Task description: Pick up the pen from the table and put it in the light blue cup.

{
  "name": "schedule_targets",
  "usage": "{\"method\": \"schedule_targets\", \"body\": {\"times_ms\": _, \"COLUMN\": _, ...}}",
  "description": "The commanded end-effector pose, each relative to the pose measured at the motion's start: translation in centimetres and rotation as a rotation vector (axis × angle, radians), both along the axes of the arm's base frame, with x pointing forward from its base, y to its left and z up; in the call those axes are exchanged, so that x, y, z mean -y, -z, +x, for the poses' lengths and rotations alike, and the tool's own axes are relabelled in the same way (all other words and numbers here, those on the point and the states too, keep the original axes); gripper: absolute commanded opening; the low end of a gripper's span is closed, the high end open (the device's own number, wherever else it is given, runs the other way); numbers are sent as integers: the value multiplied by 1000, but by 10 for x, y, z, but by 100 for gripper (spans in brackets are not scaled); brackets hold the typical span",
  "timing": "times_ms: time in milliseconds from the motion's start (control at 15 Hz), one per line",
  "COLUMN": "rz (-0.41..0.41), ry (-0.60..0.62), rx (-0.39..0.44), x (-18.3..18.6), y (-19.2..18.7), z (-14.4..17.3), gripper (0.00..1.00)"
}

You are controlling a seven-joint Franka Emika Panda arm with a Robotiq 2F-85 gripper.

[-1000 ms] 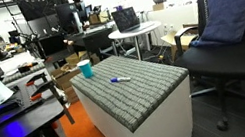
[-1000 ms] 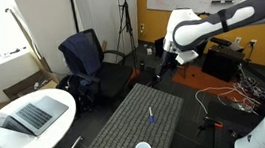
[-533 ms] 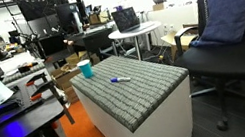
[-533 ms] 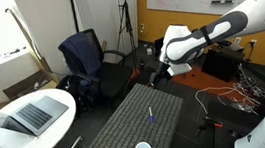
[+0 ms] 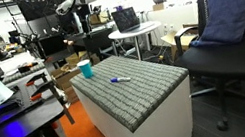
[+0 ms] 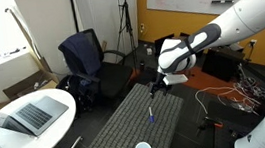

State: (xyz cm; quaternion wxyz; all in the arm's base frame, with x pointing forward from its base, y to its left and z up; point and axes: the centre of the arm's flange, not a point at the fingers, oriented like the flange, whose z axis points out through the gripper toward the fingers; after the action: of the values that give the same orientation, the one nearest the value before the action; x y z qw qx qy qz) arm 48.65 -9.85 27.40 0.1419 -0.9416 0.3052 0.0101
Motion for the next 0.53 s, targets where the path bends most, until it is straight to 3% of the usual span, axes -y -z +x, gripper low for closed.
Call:
{"method": "schedule_targets", "body": {"times_ms": 0, "rz": 1, "ry": 1, "rx": -3, "x": 0, "y": 2, "z": 1, "gripper": 100}}
{"method": "schedule_targets", "body": {"times_ms": 467, "rz": -38, "ry": 57, "rx": -29, "x": -5, "y": 14, "z": 12, "gripper": 100}}
